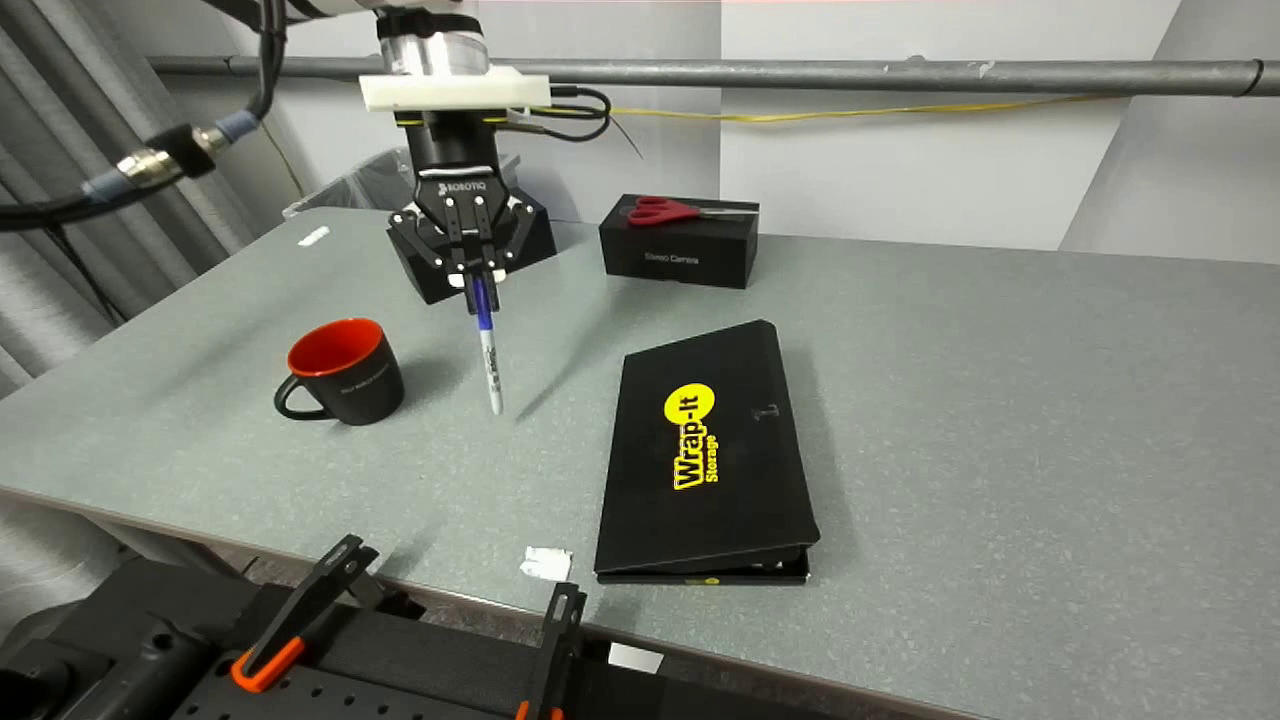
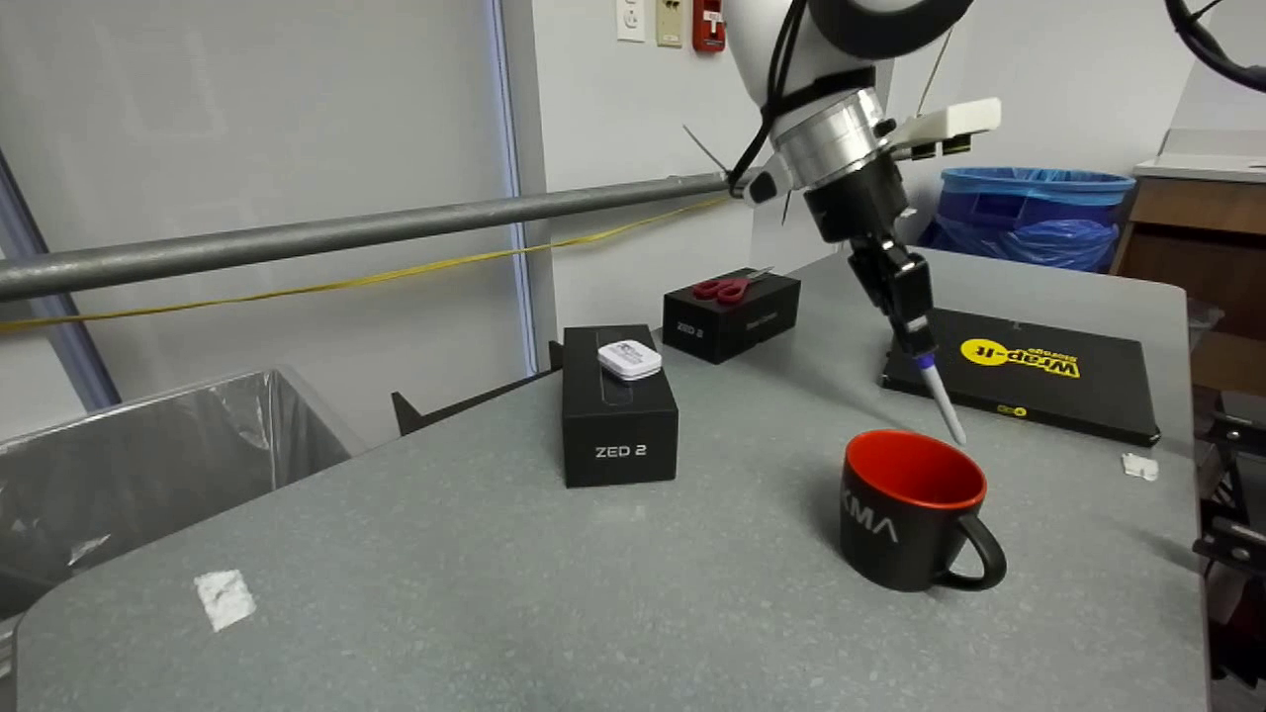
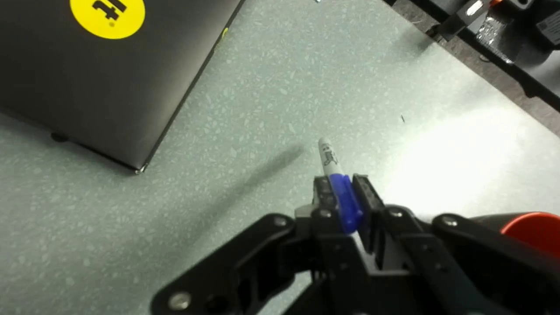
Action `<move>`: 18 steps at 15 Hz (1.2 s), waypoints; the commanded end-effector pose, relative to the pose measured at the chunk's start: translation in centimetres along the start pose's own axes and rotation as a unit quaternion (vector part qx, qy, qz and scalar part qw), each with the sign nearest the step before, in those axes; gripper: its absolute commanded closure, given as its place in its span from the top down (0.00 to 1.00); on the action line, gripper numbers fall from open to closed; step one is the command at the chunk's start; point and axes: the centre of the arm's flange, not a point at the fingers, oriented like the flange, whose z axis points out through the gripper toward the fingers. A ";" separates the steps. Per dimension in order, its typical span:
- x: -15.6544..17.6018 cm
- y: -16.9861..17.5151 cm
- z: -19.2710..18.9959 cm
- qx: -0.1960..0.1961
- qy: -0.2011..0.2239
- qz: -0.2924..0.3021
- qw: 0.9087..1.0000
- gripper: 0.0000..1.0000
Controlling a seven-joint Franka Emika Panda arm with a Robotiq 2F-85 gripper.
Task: Take the blue pen out of the red and black mug
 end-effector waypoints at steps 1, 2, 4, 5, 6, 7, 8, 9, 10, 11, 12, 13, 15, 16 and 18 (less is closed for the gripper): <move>3.2 1.3 0.5 -0.021 -0.008 0.042 0.999 0.03; 3.7 1.5 0.7 -0.023 -0.006 0.050 0.998 0.03; 4.4 1.7 0.7 -0.030 0.002 0.066 0.997 0.03; 4.6 1.7 0.6 -0.033 0.005 0.073 0.997 0.03; 5.0 1.7 0.6 -0.037 0.008 0.079 0.996 0.03; 5.3 1.8 0.5 -0.044 0.011 0.085 0.995 0.03; 5.7 1.7 0.5 -0.047 0.014 0.090 0.995 0.03; 6.0 1.5 0.4 -0.053 0.016 0.091 0.994 0.36; 6.2 1.3 0.4 -0.057 0.019 0.092 0.994 0.37; 6.4 1.2 0.4 -0.061 0.023 0.094 0.993 0.43; 6.6 1.0 0.3 -0.063 0.028 0.094 0.993 0.52; 6.8 0.8 0.3 -0.065 0.033 0.094 0.993 0.59; 6.9 0.5 0.1 -0.067 0.040 0.093 0.993 0.75; 6.9 0.3 -0.1 -0.067 0.044 0.093 0.992 0.82; 7.0 0.1 -0.5 -0.068 0.050 0.093 0.992 0.99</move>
